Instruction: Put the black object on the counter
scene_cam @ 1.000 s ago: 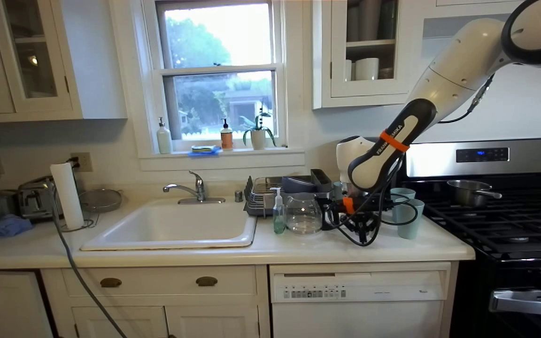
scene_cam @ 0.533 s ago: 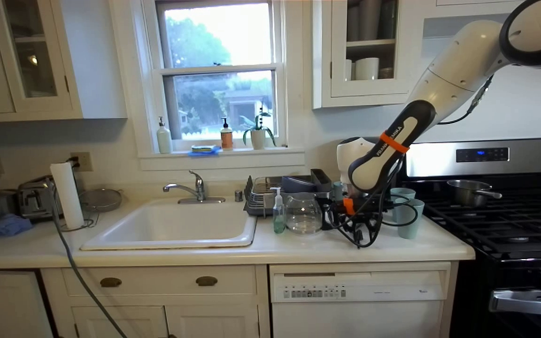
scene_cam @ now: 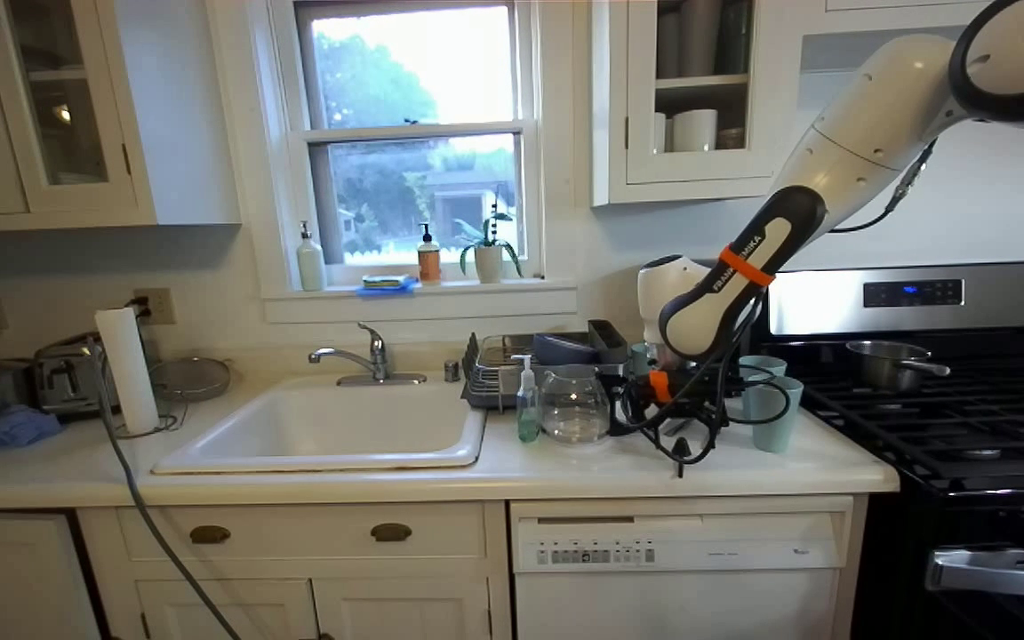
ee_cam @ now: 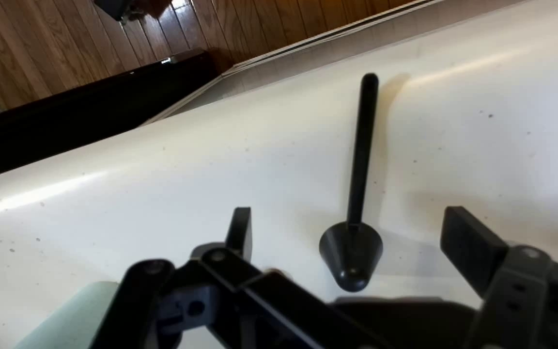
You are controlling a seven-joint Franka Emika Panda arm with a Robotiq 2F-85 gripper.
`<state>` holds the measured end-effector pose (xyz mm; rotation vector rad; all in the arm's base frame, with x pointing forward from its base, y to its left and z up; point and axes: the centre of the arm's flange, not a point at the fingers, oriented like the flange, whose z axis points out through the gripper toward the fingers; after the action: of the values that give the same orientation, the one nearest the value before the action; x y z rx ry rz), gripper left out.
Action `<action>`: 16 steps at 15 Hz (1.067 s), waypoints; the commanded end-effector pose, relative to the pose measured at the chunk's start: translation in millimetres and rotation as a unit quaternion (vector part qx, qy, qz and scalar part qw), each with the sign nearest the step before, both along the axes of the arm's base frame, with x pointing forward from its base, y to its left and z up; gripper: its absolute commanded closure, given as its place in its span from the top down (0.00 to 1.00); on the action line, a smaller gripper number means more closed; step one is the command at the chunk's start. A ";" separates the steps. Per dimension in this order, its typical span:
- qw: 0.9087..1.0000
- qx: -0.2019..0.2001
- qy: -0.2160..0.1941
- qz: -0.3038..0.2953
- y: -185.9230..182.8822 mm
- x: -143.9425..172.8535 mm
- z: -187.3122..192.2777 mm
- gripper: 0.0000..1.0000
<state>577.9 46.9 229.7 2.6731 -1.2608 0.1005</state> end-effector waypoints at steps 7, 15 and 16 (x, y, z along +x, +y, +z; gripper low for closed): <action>0.971 0.070 -0.004 0.230 -14.2 -66.0 94.1 1.00; 0.964 0.072 -0.042 0.252 -4.9 -74.8 188.5 1.00; 0.964 0.069 -0.053 0.250 -9.1 -76.7 200.3 1.00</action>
<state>501.2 37.8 430.2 3.0837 -0.6057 0.2341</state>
